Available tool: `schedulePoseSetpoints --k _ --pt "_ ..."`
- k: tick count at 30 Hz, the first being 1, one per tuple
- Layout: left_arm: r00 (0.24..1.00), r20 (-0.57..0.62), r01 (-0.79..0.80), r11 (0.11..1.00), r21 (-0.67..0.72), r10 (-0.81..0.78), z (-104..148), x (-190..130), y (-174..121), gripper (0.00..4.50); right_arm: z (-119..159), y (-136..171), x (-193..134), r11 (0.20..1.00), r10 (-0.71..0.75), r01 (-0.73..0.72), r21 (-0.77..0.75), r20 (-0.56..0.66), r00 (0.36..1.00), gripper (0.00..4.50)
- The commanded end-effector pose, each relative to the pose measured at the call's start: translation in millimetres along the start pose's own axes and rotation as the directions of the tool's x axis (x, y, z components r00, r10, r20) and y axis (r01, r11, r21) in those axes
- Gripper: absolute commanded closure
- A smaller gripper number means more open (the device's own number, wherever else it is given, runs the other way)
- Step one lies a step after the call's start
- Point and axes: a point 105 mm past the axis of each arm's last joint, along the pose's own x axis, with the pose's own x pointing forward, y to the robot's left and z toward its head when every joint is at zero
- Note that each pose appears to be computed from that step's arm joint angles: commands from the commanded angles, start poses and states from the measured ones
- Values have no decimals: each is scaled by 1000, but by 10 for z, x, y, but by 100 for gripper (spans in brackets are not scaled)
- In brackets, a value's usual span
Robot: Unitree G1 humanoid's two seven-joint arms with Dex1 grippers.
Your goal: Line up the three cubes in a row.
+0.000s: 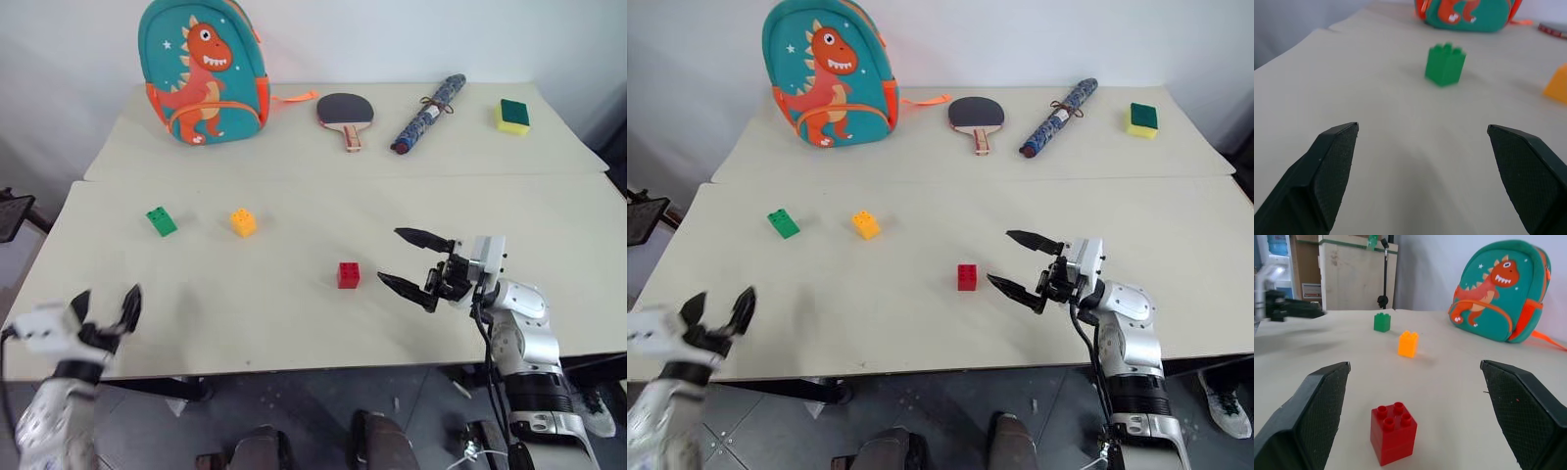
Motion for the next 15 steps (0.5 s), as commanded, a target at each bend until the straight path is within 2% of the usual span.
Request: schedulePoseSetpoints --k 1,6,10,15 --pt "992 3 -123 992 -20 124 127 276 -142 0 110 26 9 999 19 -19 -28 9 1000 4" --pt "952 -75 -299 954 -23 296 4 677 -285 0 115 82 73 999 55 -55 -3 6 998 4" --pt "941 -78 -330 944 16 330 -24 923 -468 0 143 114 139 997 71 -71 6 15 997 4" --pt "942 -59 -329 944 33 330 -38 1070 -609 0 157 117 156 998 63 -63 3 15 998 4"
